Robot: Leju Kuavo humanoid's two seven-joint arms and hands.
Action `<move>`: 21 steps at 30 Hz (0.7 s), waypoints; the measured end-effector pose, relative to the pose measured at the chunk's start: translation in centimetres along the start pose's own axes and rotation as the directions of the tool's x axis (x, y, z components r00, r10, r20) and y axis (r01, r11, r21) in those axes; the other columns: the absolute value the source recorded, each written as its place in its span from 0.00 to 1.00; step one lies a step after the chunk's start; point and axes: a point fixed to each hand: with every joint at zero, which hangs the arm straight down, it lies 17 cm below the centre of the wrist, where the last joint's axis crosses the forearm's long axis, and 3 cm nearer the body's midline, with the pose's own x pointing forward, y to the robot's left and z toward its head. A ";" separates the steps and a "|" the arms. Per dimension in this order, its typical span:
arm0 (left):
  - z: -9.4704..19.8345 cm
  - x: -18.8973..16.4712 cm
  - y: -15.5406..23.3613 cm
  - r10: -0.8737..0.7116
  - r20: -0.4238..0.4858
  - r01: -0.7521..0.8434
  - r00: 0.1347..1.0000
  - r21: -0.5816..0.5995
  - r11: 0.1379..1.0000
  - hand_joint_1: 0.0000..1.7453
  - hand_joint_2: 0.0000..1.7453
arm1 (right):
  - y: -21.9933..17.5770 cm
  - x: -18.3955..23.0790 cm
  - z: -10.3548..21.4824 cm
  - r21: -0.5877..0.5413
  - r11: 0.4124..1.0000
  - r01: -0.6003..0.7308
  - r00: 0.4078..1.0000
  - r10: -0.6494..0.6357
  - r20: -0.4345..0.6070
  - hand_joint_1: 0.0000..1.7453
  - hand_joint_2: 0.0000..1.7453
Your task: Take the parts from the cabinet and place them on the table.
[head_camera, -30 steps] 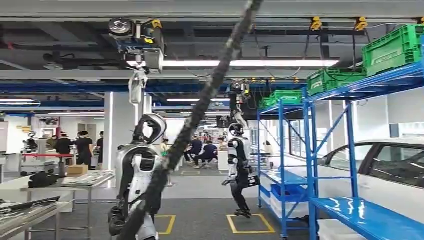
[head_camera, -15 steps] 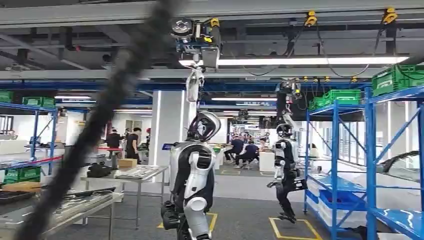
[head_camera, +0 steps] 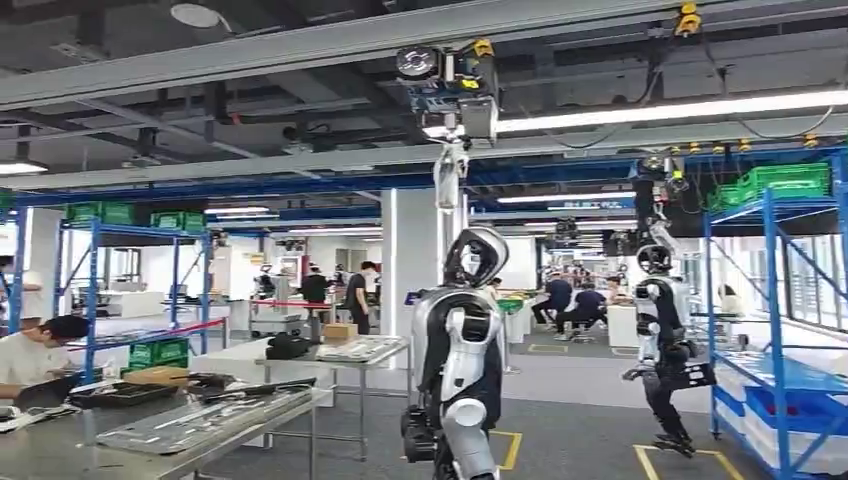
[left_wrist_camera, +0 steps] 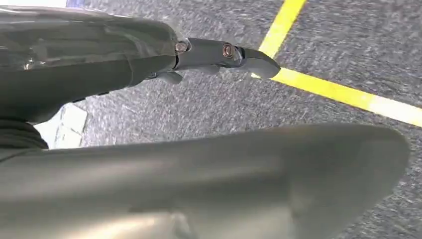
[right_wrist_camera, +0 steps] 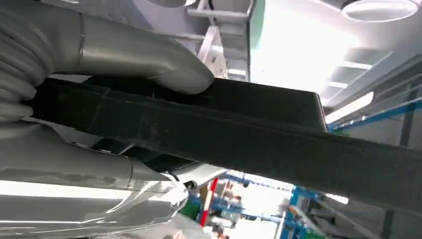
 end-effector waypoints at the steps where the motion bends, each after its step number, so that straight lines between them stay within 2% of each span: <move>1: 0.1 -0.2 0.0 -0.001 -0.003 0.001 1.000 0.001 1.000 0.00 1.00 | 0.0 0.0 0.0 0.001 1.000 0.001 1.000 -0.001 -0.001 1.00 1.00; 21: 0.1 -0.2 -0.2 0.003 -0.004 -0.003 1.000 -0.003 1.000 0.00 1.00 | 0.1 0.0 0.3 0.000 1.000 0.009 1.000 -0.009 -0.004 1.00 1.00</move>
